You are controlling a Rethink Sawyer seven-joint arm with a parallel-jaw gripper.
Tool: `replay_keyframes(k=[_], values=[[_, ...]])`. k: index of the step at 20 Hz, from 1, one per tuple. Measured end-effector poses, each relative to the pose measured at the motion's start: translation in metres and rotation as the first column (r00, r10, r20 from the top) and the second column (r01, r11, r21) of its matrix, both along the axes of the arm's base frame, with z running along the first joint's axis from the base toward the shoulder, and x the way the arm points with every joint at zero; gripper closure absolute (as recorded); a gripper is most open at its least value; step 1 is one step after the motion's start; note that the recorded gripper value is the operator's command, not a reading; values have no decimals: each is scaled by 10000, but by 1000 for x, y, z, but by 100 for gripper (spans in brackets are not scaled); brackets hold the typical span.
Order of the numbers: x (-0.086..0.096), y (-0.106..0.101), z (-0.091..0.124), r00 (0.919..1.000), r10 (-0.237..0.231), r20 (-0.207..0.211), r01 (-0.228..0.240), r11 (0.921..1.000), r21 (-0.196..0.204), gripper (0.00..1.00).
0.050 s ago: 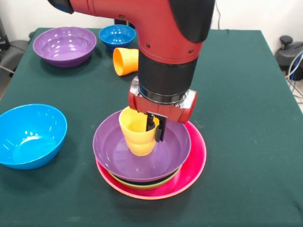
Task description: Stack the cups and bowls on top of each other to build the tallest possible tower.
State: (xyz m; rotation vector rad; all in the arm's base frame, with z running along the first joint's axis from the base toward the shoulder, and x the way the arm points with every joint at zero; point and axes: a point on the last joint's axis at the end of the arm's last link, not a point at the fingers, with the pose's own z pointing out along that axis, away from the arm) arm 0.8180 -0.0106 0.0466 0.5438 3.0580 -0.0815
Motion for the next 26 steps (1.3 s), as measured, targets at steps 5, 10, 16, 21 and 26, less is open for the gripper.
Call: replay_keyframes(k=[5,10,16,21,26], values=[[8,-7,1,9998,-159,136,158,9998,77,100],[14,-11,0,9993,-208,295,207,9998,60,100],[20,-15,0,9988,-233,424,232,9997,15,100],[24,-17,-9,9984,-249,498,250,9997,-19,0],[20,-20,-29,9991,-259,336,261,9996,-63,0]])
